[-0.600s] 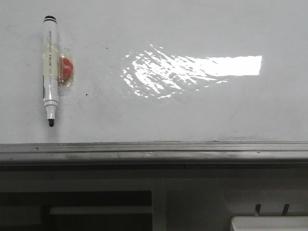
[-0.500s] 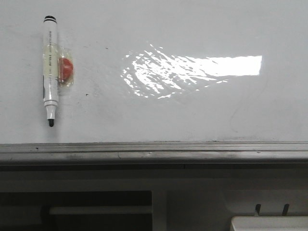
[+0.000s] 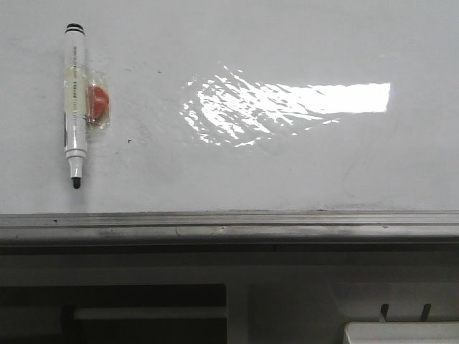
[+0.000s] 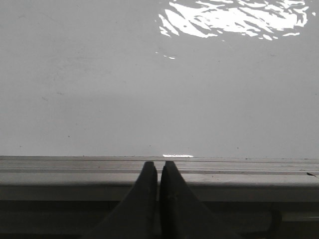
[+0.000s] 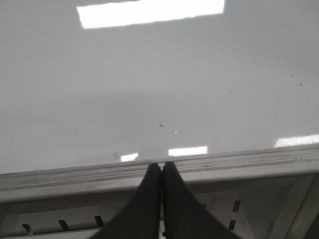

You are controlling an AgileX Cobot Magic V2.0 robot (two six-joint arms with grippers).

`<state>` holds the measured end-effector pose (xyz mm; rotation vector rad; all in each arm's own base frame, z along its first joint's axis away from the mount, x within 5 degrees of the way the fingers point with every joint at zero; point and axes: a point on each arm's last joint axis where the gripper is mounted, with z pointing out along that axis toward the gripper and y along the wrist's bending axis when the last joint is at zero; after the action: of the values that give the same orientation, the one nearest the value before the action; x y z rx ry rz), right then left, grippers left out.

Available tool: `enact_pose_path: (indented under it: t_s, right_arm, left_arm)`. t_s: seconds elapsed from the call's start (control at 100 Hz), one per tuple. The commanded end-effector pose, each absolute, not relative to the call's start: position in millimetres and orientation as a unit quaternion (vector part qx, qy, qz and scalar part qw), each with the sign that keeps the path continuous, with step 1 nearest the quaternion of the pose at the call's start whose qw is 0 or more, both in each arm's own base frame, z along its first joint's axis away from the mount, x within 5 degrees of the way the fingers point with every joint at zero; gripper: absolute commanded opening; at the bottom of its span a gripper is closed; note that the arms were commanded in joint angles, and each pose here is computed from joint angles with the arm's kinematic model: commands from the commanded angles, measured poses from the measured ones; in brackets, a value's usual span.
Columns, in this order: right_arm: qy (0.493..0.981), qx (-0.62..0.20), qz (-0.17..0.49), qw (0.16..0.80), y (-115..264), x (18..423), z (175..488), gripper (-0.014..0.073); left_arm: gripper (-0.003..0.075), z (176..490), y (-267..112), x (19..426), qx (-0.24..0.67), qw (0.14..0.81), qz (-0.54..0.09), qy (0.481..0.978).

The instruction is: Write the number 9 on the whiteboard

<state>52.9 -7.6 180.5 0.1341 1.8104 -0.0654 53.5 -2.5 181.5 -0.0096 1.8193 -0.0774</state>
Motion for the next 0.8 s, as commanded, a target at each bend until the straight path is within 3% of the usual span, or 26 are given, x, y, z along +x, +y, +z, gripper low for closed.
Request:
enact_pose_path:
  t_s: [0.0,0.52,0.79]
  right_arm:
    - [0.782,0.058,-0.029,0.620,-7.5,53.1,174.5,-0.0071]
    - [0.777,0.056,-0.030,0.626,-7.5,53.4,175.9,-0.0071]
    - [0.745,0.050,-0.028,0.665,-6.7,55.1,185.0,-0.0071]
  left_arm:
    - [-0.0020,173.8,-2.8,53.8,-0.007,0.628,-0.038,0.778]
    - [-0.0020,178.2,-2.5,54.7,-0.002,0.647,-0.033,0.762]
    - [-0.0020,183.4,-3.3,55.3,-0.015,0.667,-0.052,0.743]
